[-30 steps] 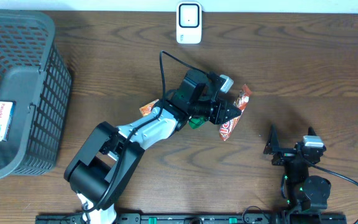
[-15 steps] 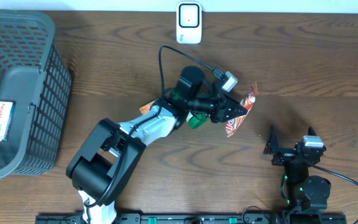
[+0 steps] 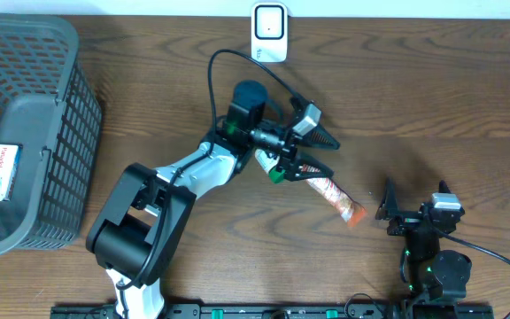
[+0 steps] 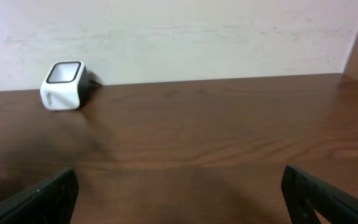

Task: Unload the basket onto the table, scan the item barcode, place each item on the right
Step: 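Release the red Top bar onto the table right of the jar, then reach the left gripper back into the grey basket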

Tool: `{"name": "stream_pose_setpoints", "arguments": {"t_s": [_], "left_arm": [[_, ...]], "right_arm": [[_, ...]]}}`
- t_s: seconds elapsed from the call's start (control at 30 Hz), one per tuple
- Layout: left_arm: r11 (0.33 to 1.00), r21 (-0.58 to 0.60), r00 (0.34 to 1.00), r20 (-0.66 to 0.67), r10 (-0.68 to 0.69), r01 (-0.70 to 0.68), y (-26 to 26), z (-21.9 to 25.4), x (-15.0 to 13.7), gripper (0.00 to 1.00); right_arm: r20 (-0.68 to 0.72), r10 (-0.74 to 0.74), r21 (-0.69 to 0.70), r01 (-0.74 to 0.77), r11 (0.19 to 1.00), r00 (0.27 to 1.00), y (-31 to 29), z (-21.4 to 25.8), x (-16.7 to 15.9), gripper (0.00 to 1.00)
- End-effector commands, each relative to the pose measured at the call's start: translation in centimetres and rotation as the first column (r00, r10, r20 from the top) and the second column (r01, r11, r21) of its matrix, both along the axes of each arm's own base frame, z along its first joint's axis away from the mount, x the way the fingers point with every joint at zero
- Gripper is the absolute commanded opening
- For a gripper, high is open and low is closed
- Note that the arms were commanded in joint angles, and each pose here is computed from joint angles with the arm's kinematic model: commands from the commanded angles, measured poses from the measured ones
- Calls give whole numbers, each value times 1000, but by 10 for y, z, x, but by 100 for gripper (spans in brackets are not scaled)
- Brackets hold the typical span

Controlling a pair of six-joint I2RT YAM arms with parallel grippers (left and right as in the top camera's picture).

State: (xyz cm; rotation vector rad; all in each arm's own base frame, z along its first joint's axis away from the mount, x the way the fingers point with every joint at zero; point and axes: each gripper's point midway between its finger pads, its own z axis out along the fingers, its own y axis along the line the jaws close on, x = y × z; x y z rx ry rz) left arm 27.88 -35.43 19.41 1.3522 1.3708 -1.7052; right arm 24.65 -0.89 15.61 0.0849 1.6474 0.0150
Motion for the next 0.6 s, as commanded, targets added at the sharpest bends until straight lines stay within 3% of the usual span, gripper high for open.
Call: {"name": "stream_pose_setpoints", "arguments": {"t_s": [0.0,0.27,0.57], "left_arm": [[998,-28,998,12,-63,63,16,4,-1,84],[999,19,989,-139,53,-51,50,27,35,94],[974,-71,976,-48,213,-216,120,174,40,95]], "right_arm": [[2,6,-12,-6,1000,1000,2,0,0,99],[2,6,-12,-6,1000,1000,2,0,0,99],[2,7,-12,-7,1000,1000,2,0,0,99]]}}
